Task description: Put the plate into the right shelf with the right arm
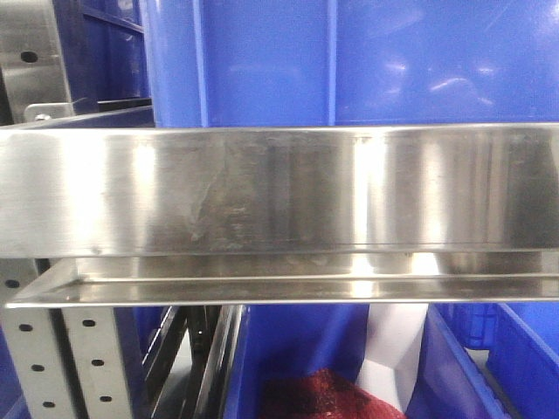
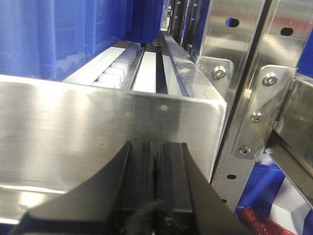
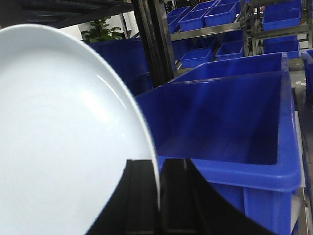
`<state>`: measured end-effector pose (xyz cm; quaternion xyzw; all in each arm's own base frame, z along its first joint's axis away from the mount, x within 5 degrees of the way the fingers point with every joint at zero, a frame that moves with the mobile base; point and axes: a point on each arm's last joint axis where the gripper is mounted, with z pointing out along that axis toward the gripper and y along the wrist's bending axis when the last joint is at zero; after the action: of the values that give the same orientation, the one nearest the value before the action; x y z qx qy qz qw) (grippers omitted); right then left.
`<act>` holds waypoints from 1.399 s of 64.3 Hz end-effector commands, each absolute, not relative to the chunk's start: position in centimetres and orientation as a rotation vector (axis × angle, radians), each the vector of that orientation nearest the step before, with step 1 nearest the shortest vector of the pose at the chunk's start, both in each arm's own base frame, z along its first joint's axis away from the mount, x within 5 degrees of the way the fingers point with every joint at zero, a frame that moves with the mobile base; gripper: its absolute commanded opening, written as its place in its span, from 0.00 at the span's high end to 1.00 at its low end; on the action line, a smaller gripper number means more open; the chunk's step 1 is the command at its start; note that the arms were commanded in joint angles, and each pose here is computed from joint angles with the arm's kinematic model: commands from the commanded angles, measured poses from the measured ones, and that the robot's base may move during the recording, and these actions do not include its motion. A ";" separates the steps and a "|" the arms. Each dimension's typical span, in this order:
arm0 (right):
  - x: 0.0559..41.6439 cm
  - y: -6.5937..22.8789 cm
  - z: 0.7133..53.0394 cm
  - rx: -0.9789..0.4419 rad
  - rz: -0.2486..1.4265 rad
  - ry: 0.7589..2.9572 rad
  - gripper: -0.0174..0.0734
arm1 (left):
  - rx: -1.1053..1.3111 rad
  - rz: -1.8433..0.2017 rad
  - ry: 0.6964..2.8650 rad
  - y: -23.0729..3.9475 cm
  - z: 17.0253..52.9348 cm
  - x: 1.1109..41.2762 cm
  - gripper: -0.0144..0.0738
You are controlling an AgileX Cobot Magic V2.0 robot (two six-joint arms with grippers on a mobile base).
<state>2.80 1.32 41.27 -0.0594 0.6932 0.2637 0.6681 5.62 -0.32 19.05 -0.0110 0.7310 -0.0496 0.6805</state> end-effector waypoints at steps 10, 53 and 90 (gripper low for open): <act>2.8 1.3 42.9 -0.130 0.604 1.450 0.73 | -0.026 -0.121 1.556 -0.3 19.6 5.6 0.89; 4.6 2.3 47.6 -0.099 0.680 1.134 0.73 | -0.026 -0.121 1.556 -0.3 19.6 5.6 0.89; 22.1 9.3 48.3 -0.171 0.434 1.505 0.73 | -0.026 -0.121 1.556 -0.3 19.6 5.6 0.89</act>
<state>20.75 9.40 46.58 -0.0748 0.7127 0.2087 0.6655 5.62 -0.32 19.05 -0.0110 0.7310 -0.0496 0.6805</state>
